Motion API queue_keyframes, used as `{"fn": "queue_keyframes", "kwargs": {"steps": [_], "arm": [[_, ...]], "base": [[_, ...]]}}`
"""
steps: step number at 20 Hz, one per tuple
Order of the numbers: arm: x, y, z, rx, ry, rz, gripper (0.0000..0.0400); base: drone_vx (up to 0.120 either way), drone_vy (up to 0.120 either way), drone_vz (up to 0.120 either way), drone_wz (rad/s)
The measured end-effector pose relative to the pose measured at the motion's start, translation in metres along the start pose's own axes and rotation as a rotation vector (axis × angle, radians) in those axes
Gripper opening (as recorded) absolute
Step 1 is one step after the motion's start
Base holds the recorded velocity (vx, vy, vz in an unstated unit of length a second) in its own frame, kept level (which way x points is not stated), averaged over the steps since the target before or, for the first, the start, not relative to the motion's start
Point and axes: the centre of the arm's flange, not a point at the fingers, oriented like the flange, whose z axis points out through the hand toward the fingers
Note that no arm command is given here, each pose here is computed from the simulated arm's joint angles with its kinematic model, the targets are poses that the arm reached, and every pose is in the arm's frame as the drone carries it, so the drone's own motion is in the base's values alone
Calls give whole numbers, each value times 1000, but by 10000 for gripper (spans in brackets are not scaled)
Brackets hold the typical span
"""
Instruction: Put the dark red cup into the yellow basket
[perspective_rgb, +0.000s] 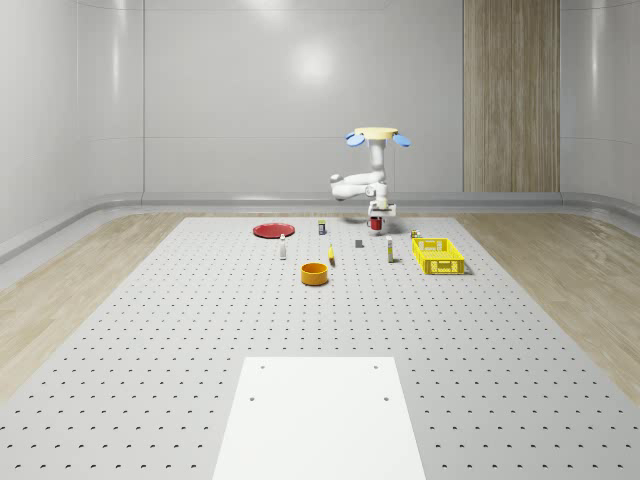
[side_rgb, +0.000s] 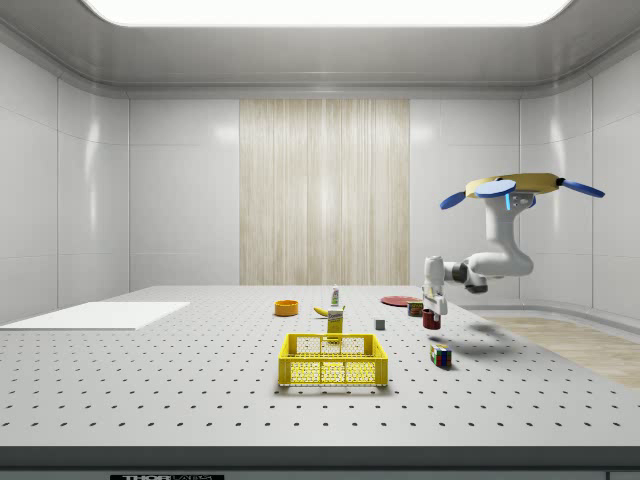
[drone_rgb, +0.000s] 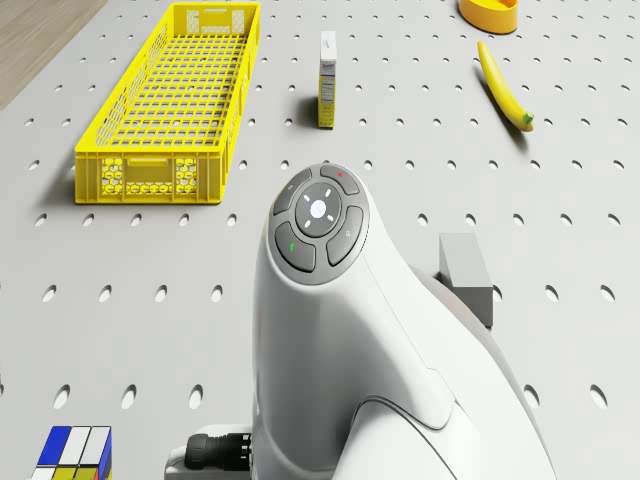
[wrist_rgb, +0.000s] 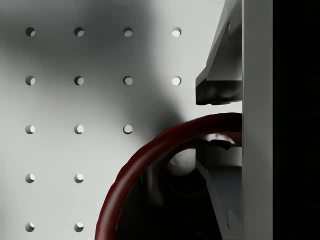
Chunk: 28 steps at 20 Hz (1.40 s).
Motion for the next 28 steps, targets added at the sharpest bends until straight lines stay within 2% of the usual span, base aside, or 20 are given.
{"fn": "queue_keyframes", "kwargs": {"steps": [19, 28], "arm": [[0, 0, -7, 0, 0, 0, 100], [0, 0, -7, 0, 0, 0, 100]], "base": [[120, 120, 120, 0], [120, 120, 0, 0]]}}
